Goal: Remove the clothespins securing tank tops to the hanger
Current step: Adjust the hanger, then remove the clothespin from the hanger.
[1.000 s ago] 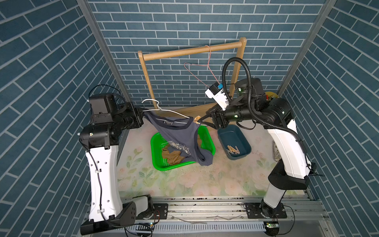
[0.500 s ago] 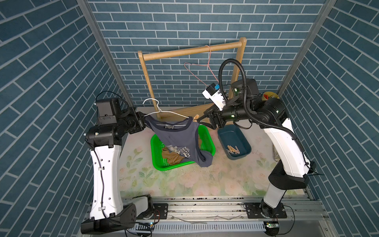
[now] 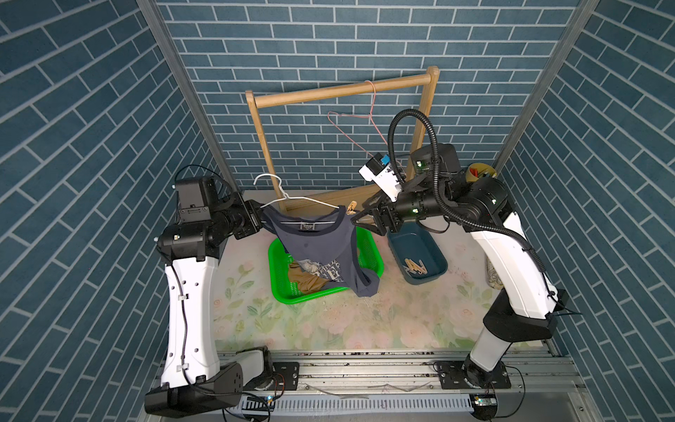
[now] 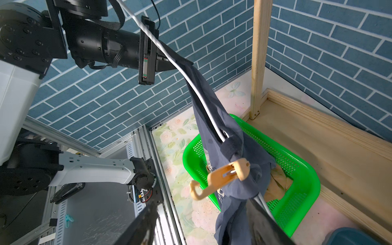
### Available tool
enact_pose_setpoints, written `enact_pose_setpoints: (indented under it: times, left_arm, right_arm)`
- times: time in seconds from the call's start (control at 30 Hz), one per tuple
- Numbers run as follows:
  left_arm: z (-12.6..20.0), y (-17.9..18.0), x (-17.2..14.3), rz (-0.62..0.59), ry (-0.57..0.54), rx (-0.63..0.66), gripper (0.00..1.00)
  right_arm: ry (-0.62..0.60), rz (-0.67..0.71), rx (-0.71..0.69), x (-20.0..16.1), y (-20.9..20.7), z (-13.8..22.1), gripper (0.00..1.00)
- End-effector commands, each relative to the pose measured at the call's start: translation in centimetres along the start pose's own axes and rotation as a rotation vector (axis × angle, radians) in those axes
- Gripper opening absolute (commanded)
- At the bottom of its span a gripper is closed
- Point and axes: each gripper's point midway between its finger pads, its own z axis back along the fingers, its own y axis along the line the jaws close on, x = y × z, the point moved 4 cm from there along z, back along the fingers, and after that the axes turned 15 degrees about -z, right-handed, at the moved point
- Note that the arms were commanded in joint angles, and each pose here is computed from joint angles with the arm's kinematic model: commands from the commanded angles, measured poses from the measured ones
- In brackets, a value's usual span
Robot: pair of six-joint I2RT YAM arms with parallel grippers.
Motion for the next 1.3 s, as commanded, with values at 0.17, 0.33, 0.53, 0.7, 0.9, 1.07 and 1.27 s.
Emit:
enact_pose_setpoints:
  times: [0.17,0.33,0.53,0.7,0.9,1.07,1.27]
  left_arm:
    - [-0.1,0.8,-0.6,0.066,0.070,-0.033,0.00]
    - [-0.5,0.8,-0.7,0.074,0.094,-0.038,0.00]
    - [-1.6,1.3,-0.4,0.111,0.116,-0.041,0.00]
    - [-2.2,1.1,-0.2,0.116,0.131,-0.039,0.00]
    - [-2.7,0.5,-0.2,0.125,0.167,-0.056,0.00]
    - [-3.0,-0.1,-0.2,0.129,0.220,-0.060,0.00]
    - [-2.5,0.2,-0.5,0.134,0.266,-0.033,0.00]
  right_arm:
    - [0.002,0.099,-0.018,1.0,-1.0,-2.7,0.67]
    - [-0.008,0.089,-0.003,1.3,-0.9,-3.1,0.58]
    - [-0.018,0.074,0.013,1.4,-0.6,-2.7,0.38]
    - [-0.042,0.063,0.030,1.5,-0.2,-2.2,0.38]
    - [-0.047,0.027,0.084,1.7,0.6,-2.1,0.57]
    - [-0.088,0.009,0.150,2.4,1.6,-1.2,0.58]
    - [-0.097,0.028,0.158,2.6,2.1,-0.5,0.59]
